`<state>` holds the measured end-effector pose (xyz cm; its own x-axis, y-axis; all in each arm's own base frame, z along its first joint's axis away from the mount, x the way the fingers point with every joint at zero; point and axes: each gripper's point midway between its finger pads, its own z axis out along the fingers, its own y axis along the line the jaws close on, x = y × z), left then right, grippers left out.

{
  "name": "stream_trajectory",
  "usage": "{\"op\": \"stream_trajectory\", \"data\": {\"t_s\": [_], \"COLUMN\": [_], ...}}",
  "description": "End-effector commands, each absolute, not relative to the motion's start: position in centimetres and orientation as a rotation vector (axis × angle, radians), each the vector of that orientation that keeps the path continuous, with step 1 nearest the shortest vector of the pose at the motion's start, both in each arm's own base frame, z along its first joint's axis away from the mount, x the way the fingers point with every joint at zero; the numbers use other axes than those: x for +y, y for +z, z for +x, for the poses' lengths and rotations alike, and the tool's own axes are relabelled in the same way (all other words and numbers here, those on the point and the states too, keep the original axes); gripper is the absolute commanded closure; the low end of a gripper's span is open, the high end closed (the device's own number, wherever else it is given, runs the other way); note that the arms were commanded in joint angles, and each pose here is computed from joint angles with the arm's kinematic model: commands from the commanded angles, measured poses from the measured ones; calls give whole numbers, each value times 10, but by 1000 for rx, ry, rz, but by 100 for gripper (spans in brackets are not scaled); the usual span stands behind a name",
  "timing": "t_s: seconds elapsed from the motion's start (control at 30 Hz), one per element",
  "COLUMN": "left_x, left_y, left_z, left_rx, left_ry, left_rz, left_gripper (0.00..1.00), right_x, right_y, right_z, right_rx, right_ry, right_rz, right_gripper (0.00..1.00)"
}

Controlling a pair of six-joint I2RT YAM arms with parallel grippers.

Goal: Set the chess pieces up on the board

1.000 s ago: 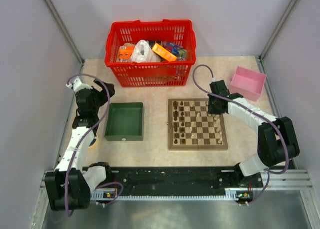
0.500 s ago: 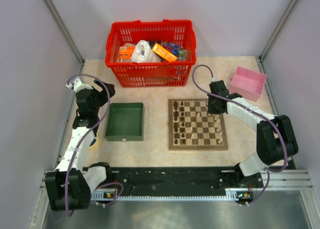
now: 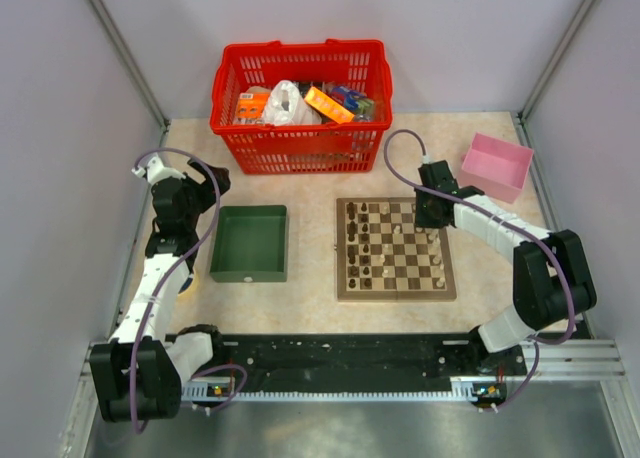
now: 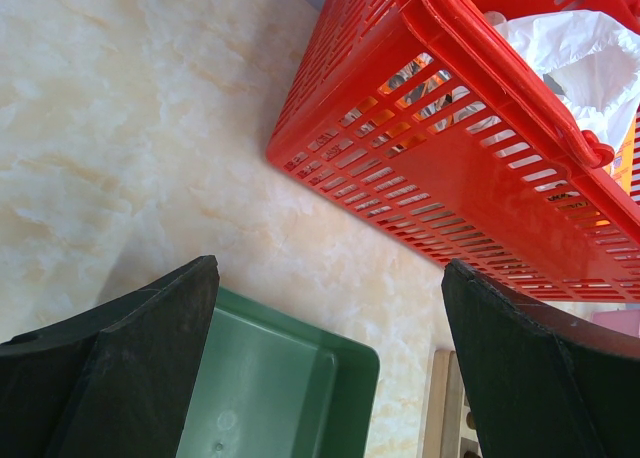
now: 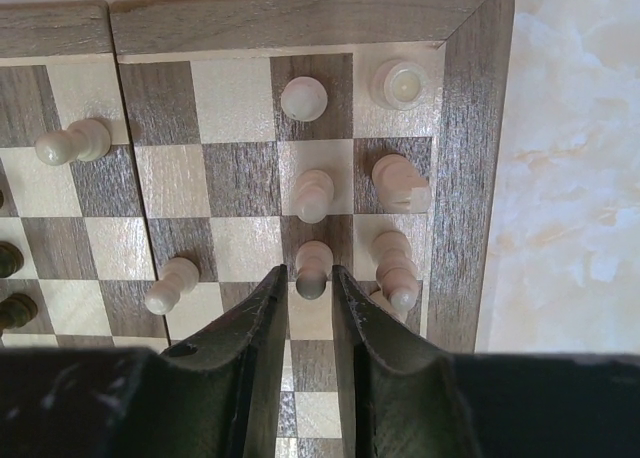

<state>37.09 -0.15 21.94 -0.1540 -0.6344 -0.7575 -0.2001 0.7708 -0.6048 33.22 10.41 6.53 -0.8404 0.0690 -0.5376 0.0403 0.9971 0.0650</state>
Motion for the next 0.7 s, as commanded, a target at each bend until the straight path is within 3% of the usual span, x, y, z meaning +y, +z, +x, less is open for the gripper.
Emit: {"op": "stream_trajectory", "data": {"t_s": [0.0, 0.4, 0.67], "left_x": [1, 1, 0], "left_y": [231, 231, 233], "left_z": [374, 374, 374], "left_rx": [1669, 1666, 1662], "left_ry": [-439, -444, -447], "left_rz": [-643, -645, -640], "left_gripper": [1, 1, 1], "right_x": [108, 124, 173], "right_y": [70, 134, 112], "right_z": [340, 353, 341], "right_rx": [2550, 2426, 2492], "right_ry": [94, 211, 296], "right_rz": [52, 10, -100], "right_gripper": [75, 69, 65]}}
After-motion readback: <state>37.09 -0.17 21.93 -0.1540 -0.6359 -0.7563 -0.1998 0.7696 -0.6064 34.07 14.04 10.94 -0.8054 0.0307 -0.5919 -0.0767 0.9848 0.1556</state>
